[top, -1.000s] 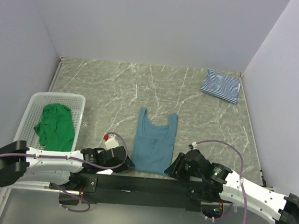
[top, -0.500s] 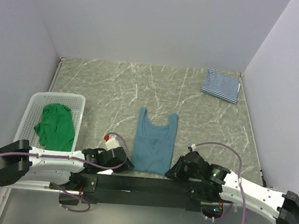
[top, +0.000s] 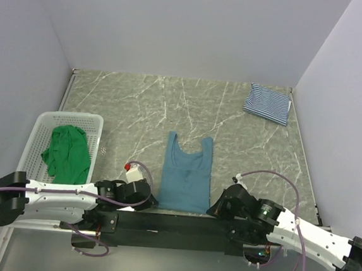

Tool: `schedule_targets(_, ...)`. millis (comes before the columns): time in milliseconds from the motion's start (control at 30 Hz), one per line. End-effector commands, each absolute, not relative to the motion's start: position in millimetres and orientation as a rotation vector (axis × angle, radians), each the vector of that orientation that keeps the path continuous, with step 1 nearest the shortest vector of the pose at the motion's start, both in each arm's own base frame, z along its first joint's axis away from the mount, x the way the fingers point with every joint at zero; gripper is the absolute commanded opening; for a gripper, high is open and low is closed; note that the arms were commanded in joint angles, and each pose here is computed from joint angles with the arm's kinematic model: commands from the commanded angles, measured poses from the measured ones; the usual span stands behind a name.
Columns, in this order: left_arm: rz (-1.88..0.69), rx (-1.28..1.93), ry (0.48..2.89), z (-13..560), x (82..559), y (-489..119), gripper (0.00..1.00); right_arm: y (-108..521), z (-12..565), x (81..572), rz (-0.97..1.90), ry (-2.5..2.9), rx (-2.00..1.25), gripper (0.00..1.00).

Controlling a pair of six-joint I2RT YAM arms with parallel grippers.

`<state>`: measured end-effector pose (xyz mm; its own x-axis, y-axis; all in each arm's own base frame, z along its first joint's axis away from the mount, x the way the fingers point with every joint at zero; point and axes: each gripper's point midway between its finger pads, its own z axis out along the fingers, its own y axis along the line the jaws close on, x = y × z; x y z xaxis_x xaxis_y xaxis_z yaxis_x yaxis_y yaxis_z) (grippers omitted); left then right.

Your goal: Fold and stack the tank tops

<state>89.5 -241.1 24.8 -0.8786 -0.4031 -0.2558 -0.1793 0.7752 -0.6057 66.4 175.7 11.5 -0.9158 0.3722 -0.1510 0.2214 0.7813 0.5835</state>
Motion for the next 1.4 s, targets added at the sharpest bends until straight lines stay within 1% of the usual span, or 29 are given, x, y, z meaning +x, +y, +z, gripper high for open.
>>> schedule_targets(0,-0.778,-0.401,2.594,34.2,82.1,-235.7,0.01,168.3,22.4,58.8,0.803,2.715,0.388,0.00)
schedule_targets(167,-0.785,-0.366,2.602,44.0,67.2,-239.9,0.01,176.5,43.8,54.8,0.857,2.678,0.342,0.00)
schedule_targets(267,-0.798,-0.383,2.578,54.1,70.6,-241.2,0.00,178.3,59.7,62.8,0.838,2.634,0.315,0.00)
schedule_targets(400,-0.846,-0.410,2.499,83.5,81.7,-245.7,0.01,183.0,82.4,75.5,0.853,2.558,0.301,0.00)
schedule_targets(533,-0.836,-0.414,2.405,111.4,100.6,-243.4,0.01,185.6,110.0,89.2,0.834,2.484,0.278,0.00)
schedule_targets(767,-0.845,-0.421,2.310,140.2,150.7,-245.4,0.01,193.2,137.5,113.5,0.775,2.406,0.240,0.00)
schedule_targets(867,-0.843,-0.389,2.269,156.8,169.4,-246.9,0.00,192.0,149.1,131.7,0.735,2.369,0.203,0.00)
schedule_targets(1000,-0.852,-0.376,2.228,175.2,192.1,-249.9,0.01,193.7,164.5,161.3,0.752,2.325,0.212,0.00)
schedule_targets(1133,-0.818,-0.390,2.216,179.5,224.5,-248.5,0.01,193.1,174.8,184.9,0.733,2.308,0.213,0.00)
schedule_targets(1200,-0.849,-0.369,2.211,186.9,235.7,-254.2,0.00,196.8,177.9,196.7,0.733,2.299,0.196,0.00)
schedule_targets(1233,-0.842,-0.370,2.230,181.5,241.8,-256.0,0.00,195.2,178.0,203.6,0.738,2.303,0.210,0.00)
schedule_targets(1367,-0.850,-0.401,2.204,188.6,279.2,-253.8,0.00,190.9,177.4,233.8,0.715,2.299,0.217,0.00)
